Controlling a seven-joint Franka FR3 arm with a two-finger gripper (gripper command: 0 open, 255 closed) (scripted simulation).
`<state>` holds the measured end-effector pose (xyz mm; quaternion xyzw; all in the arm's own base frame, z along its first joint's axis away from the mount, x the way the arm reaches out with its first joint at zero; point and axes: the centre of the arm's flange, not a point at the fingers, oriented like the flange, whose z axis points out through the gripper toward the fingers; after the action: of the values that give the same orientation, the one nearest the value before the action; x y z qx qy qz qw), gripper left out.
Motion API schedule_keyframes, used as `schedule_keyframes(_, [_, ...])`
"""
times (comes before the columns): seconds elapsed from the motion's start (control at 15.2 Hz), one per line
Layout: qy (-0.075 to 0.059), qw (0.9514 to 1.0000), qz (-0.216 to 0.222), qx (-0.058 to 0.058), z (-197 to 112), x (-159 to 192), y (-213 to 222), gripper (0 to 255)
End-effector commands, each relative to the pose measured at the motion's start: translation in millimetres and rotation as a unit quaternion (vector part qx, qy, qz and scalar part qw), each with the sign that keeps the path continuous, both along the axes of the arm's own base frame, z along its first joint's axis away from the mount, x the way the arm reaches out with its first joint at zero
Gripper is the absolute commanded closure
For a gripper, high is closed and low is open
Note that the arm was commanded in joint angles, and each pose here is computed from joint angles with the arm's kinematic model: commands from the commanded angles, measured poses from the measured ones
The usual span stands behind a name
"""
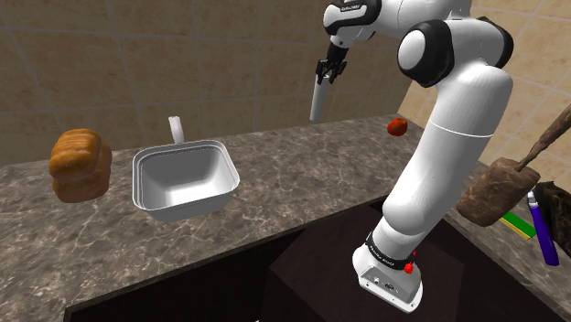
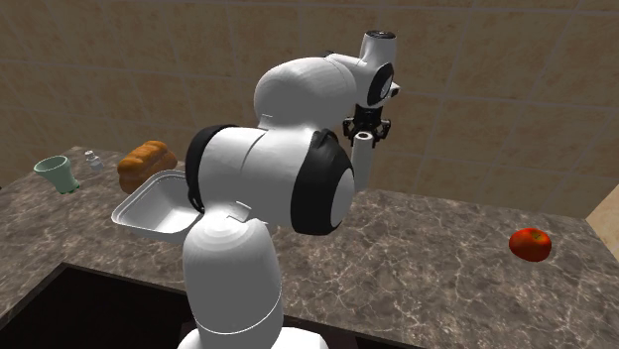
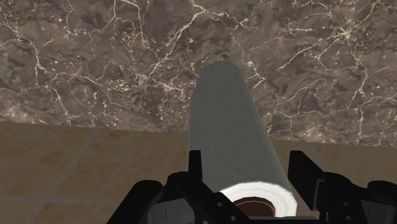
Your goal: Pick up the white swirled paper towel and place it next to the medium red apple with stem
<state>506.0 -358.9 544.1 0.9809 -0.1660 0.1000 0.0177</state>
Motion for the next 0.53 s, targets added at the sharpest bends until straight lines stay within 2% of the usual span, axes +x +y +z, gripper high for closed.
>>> schedule_keyframes(0.0, [0.000,1.0000,0.000,0.000,11.6,-0.2,-0.3,255])
schedule_keyframes(0.46, [0.000,1.0000,0.000,0.000,48.6,-0.2,-0.3,255])
